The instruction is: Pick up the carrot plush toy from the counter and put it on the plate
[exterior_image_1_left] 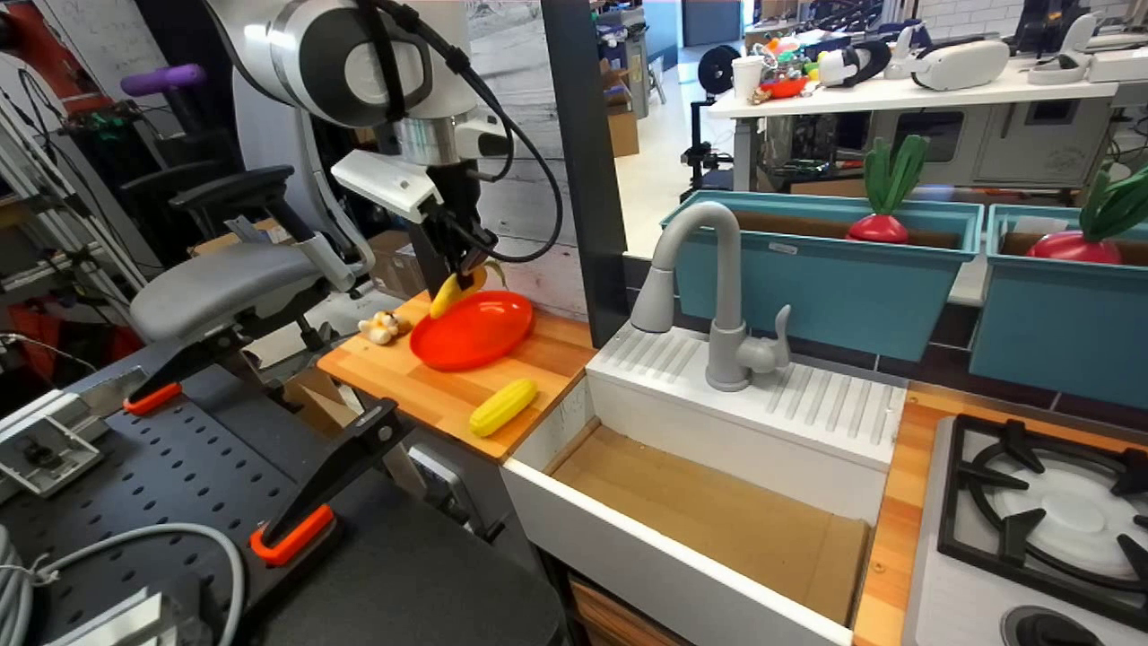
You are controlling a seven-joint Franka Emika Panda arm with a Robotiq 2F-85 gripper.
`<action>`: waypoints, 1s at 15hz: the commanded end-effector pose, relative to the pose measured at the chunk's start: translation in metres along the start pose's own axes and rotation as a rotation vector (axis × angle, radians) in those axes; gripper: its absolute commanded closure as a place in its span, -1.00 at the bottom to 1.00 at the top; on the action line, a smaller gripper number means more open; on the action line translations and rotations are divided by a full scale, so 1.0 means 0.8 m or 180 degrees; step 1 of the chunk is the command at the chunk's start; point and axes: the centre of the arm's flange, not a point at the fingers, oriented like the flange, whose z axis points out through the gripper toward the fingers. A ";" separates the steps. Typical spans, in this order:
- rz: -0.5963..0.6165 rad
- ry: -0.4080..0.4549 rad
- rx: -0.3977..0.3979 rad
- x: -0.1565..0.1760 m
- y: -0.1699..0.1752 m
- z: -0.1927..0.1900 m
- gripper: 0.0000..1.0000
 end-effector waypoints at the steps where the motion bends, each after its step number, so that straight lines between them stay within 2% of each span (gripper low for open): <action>1: -0.0037 -0.0148 -0.0009 0.014 0.009 0.024 0.96; 11: -0.0031 -0.0285 -0.0119 0.021 0.011 0.087 0.96; 12: -0.0029 -0.0290 -0.0126 0.022 0.012 0.088 0.32; 13: -0.0027 -0.0287 -0.0133 0.023 0.012 0.089 0.30; 15: -0.0020 -0.0287 -0.0117 0.026 0.014 0.087 0.03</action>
